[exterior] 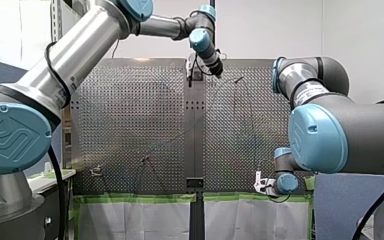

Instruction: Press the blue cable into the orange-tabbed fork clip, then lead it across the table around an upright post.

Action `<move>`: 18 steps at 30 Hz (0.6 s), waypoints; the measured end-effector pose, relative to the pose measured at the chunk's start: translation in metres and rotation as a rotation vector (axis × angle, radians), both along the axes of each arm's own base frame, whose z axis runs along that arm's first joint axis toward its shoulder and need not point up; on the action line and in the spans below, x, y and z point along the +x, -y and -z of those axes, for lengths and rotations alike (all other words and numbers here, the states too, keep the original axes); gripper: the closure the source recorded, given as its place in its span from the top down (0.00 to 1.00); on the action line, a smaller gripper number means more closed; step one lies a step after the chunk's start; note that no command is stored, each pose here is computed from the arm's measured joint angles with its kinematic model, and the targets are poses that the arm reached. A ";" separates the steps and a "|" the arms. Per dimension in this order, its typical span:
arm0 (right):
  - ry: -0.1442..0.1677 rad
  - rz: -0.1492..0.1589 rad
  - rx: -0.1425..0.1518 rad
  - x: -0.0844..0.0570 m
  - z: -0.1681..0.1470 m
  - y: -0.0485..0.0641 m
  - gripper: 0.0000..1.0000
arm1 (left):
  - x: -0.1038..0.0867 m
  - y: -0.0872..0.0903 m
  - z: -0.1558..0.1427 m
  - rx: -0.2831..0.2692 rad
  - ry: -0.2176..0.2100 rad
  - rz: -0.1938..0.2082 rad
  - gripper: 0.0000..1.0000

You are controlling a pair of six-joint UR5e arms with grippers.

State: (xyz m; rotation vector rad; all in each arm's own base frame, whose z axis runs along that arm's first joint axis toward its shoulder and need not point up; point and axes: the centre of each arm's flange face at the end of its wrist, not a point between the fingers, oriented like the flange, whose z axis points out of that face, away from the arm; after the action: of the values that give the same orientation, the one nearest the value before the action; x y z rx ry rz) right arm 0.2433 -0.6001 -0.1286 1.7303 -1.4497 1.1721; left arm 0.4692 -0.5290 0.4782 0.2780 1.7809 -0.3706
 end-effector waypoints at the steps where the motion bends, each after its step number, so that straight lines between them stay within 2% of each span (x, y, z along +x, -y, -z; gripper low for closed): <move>1: -0.001 0.000 0.000 0.000 0.000 0.000 0.00 | 0.000 -0.002 -0.002 0.002 0.008 -0.006 1.00; 5: -0.003 -0.002 0.000 0.001 0.000 0.000 0.00 | -0.003 -0.010 -0.011 -0.009 0.033 -0.021 1.00; 11: -0.004 -0.003 -0.001 0.001 0.000 0.000 0.00 | -0.011 -0.020 -0.027 -0.077 0.058 -0.035 1.00; 18: -0.003 -0.004 -0.003 0.002 -0.001 0.000 0.00 | -0.024 -0.031 -0.045 -0.142 0.098 -0.030 1.00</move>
State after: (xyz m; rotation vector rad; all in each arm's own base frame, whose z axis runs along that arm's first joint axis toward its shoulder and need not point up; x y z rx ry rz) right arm 0.2452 -0.6006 -0.1277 1.7333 -1.4423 1.1724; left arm 0.4455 -0.4983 0.5236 0.1655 1.6526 -0.4524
